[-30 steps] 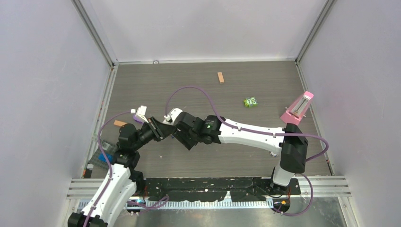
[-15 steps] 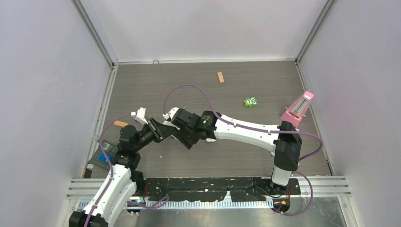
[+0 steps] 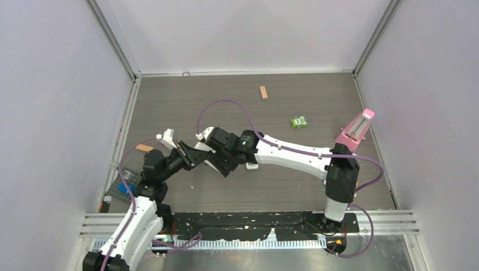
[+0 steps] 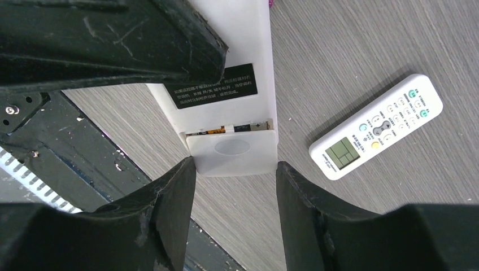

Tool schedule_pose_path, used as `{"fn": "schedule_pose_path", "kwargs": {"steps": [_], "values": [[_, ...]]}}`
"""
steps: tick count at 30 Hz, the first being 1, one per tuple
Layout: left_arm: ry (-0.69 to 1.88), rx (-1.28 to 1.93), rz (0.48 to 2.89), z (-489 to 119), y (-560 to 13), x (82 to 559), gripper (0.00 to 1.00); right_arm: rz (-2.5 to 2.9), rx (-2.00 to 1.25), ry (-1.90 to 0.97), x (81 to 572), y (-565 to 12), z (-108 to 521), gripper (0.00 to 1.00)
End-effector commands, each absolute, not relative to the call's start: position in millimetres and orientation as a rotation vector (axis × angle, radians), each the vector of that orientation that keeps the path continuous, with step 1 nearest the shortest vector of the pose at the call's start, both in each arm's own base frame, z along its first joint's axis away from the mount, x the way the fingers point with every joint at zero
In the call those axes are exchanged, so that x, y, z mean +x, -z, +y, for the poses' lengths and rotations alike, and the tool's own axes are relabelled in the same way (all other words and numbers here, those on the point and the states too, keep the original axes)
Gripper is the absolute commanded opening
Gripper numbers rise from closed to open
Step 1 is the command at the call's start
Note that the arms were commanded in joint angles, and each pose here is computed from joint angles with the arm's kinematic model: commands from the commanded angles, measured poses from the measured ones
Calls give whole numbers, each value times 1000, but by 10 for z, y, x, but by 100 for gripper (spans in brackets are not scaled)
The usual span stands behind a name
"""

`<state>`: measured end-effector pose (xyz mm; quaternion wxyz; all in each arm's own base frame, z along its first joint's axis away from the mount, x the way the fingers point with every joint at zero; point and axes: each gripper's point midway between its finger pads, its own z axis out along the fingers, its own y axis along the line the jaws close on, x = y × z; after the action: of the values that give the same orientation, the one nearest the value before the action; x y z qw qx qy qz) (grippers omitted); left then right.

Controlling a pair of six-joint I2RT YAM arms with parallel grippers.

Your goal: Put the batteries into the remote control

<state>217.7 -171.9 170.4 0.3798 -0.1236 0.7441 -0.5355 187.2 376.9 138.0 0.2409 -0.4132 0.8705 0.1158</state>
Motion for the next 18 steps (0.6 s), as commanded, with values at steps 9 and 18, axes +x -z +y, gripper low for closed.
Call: {"fn": "schedule_pose_path", "kwargs": {"steps": [9,18], "values": [[1598,32,1816,-1989,-2395,1812,0,2264,-990,-399,2199,-1473,3952,42],[1659,12,1787,-2006,-2424,1793,0,2276,-950,-446,2219,-1517,3937,41]]}}
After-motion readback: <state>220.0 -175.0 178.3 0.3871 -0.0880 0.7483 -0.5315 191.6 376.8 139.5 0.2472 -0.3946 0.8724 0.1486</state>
